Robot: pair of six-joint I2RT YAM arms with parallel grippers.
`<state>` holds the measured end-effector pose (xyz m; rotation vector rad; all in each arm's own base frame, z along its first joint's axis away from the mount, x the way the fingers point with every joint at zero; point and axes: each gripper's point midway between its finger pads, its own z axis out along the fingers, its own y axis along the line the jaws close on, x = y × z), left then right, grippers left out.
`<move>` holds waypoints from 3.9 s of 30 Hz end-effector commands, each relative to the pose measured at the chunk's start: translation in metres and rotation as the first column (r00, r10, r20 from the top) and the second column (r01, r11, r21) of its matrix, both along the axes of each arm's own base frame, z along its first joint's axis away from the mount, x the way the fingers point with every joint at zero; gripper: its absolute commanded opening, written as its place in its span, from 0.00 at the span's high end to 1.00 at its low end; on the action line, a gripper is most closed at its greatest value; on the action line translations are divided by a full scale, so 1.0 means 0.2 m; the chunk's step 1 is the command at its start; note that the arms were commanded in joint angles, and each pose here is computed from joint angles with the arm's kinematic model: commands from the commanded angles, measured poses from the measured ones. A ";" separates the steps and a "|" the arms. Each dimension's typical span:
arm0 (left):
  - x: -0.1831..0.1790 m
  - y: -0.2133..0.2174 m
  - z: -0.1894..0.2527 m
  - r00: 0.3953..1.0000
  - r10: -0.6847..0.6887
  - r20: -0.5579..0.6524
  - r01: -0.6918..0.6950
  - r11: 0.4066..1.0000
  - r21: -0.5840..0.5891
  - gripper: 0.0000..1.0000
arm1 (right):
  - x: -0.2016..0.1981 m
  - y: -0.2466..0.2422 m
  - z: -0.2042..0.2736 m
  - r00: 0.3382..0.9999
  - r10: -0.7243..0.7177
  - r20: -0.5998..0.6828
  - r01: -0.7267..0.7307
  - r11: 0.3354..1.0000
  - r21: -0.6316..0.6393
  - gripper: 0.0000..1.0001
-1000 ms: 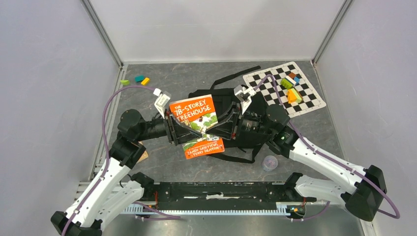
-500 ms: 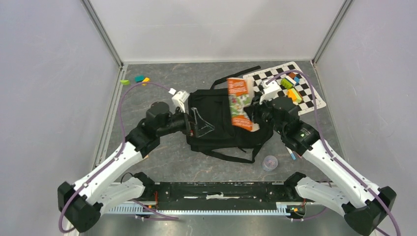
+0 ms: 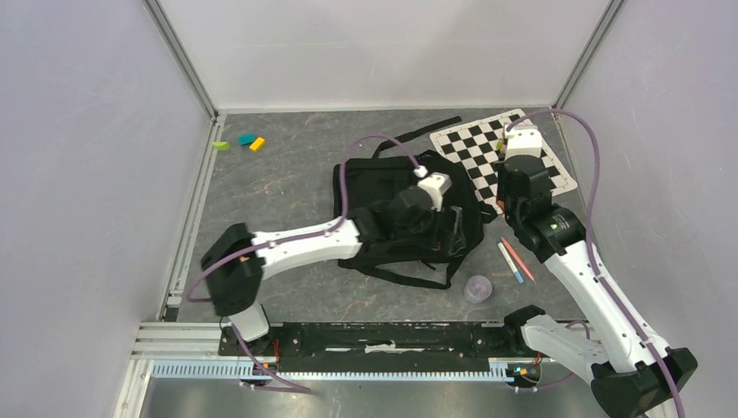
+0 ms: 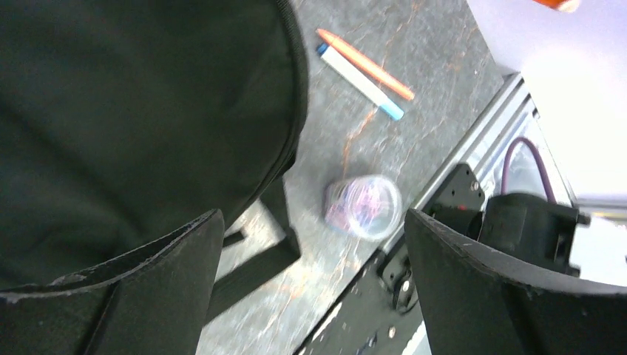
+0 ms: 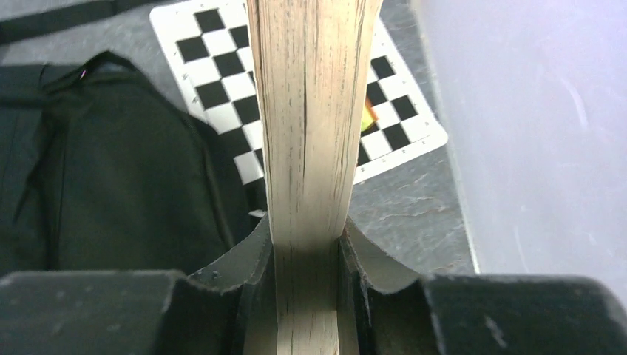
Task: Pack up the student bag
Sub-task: Place the book in the student bag.
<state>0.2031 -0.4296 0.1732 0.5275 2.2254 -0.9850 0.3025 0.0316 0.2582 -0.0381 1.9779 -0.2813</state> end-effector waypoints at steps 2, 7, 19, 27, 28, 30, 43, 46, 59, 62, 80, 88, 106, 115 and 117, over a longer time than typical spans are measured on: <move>0.13 -0.30 0.05 0.994 0.101 0.042 -0.100 0.995 -0.027 0.03 | -0.02 -0.16 0.33 0.965 -0.187 0.184 0.182 0.982 0.046 1.00; 0.22 -0.45 -0.06 0.986 0.147 0.075 -0.151 0.988 0.043 0.00 | -0.04 -0.14 0.33 0.960 -0.187 0.206 0.170 0.980 0.100 1.00; 0.40 -0.44 -0.33 0.957 0.209 0.199 -0.258 0.930 0.261 0.01 | -0.09 -0.19 0.29 0.959 -0.198 0.204 0.188 0.980 0.064 1.00; 0.48 -0.35 -0.32 0.934 0.239 0.265 -0.320 0.889 0.328 0.10 | -0.08 -0.14 0.28 0.971 -0.135 0.199 0.126 0.990 0.060 1.00; 0.48 -0.33 -0.32 0.932 0.246 0.266 -0.328 0.885 0.330 0.13 | -0.08 -0.14 0.28 0.972 -0.130 0.198 0.121 0.991 0.057 1.00; 0.50 -0.30 -0.31 0.928 0.255 0.270 -0.338 0.882 0.328 0.20 | -0.08 -0.14 0.27 0.973 -0.124 0.196 0.115 0.992 0.054 1.00; 0.57 0.05 -0.13 0.904 0.318 0.286 -0.399 0.868 0.295 0.98 | 0.00 0.00 0.11 0.991 -0.009 0.131 0.000 0.997 0.072 1.00; 0.55 0.11 0.01 0.908 0.271 0.318 -0.353 0.905 0.238 0.98 | 0.03 0.09 0.03 0.993 0.065 0.102 -0.076 0.990 0.116 1.00; 0.42 0.30 0.34 0.888 0.107 0.447 -0.217 0.955 0.202 0.98 | 0.06 0.51 -0.19 0.940 0.330 0.085 -0.334 0.843 0.422 1.00; 0.37 0.32 0.38 0.878 0.071 0.474 -0.171 0.970 0.171 0.98 | 0.01 0.61 -0.26 0.915 0.393 0.088 -0.378 0.764 0.523 1.00; 0.27 0.39 0.45 0.854 0.016 0.519 -0.091 0.989 0.120 0.98 | -0.06 0.70 -0.14 0.915 0.346 0.209 -0.384 0.582 0.717 1.00; 0.23 0.39 0.48 0.855 0.022 0.518 -0.064 0.996 0.062 0.98 | -0.04 0.82 -0.20 0.897 0.386 0.217 -0.389 0.452 0.803 1.00; 0.20 0.31 0.47 0.872 0.000 0.489 -0.009 1.000 0.015 0.98 | -0.01 0.97 -0.64 0.911 0.411 0.026 -0.256 0.513 0.819 1.00; 0.17 0.26 0.48 0.881 -0.020 0.472 0.033 0.999 -0.020 0.98 | 0.07 1.26 -0.69 0.888 0.459 0.013 -0.273 0.504 0.820 0.98; 0.17 0.26 0.49 0.882 -0.018 0.470 0.034 0.999 -0.025 0.98 | 0.09 1.31 -0.72 0.881 0.473 -0.002 -0.270 0.507 0.819 0.95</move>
